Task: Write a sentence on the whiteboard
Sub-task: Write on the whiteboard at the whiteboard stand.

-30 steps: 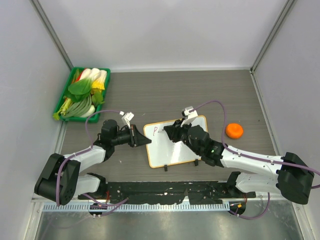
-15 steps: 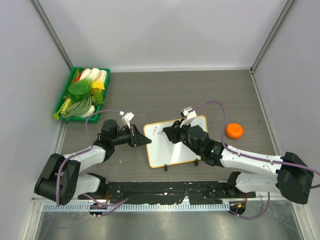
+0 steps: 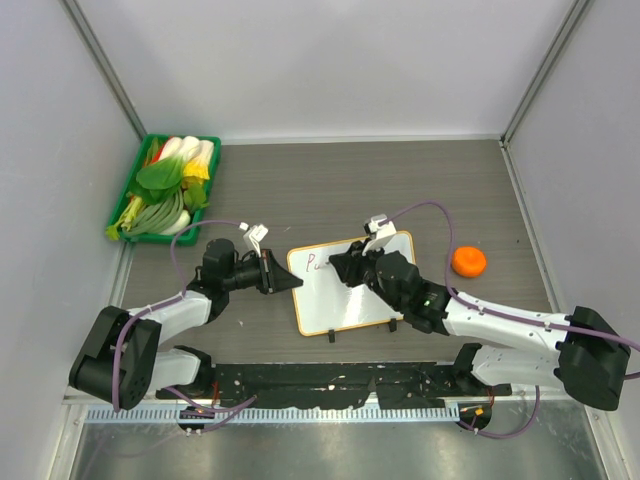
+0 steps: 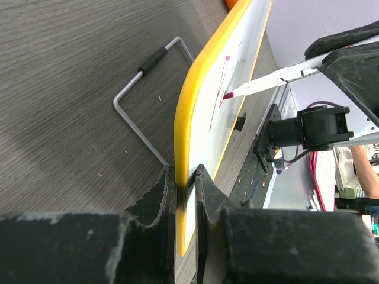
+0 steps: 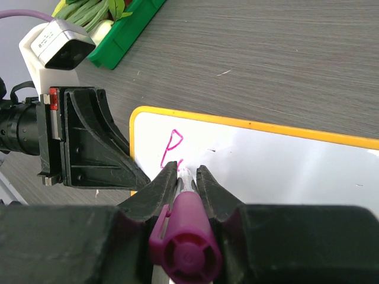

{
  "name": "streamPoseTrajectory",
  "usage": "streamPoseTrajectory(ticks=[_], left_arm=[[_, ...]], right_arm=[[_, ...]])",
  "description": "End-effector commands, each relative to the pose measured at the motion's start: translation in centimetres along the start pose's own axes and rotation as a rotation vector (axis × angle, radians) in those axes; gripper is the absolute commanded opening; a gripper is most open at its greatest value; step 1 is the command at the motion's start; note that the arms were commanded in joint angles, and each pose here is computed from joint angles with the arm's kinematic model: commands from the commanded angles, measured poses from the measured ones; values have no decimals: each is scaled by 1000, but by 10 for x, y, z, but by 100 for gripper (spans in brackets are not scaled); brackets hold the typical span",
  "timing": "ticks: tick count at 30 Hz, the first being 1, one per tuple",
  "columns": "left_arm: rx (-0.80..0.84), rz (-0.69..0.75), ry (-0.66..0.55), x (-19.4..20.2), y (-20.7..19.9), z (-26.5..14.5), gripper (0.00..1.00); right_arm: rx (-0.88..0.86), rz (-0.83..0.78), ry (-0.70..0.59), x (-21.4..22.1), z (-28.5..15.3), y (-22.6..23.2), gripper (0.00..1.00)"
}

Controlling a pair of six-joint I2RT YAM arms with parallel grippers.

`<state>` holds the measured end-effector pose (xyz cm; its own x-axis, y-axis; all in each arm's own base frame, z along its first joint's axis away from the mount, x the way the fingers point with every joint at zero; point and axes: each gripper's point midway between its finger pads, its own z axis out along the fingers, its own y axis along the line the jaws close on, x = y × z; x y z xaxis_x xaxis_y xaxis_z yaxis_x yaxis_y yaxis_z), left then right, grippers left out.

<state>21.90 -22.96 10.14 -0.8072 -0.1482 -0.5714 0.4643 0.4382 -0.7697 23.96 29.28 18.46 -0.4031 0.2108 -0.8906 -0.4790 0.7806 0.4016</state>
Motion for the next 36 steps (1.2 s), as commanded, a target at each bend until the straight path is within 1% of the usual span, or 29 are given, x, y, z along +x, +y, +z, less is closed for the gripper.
streamPoseTrajectory(ticks=[1,8,14,19,22,24,29,36], left_arm=[[-103,11,5,5,25,1,0],[-104,10,5,5,25,1,0],[-103,10,5,5,24,1,0],[-101,14,4,4,24,1,0],[-102,11,4,5,24,1,0],[-102,13,5,5,24,1,0],[-103,11,5,5,25,1,0],[-102,13,5,5,24,1,0]], right_arm=[[63,-4,-56,-13,-1,-11,1],[55,-1,-85,-25,5,-3,1],[28,-5,-52,-17,10,3,1],[10,14,-49,-16,9,6,1],[-15,38,-77,-24,4,10,1],[-41,59,-121,-38,-4,15,1],[-9,55,-156,-45,-10,7,1],[34,25,-128,-36,-6,-2,1]])
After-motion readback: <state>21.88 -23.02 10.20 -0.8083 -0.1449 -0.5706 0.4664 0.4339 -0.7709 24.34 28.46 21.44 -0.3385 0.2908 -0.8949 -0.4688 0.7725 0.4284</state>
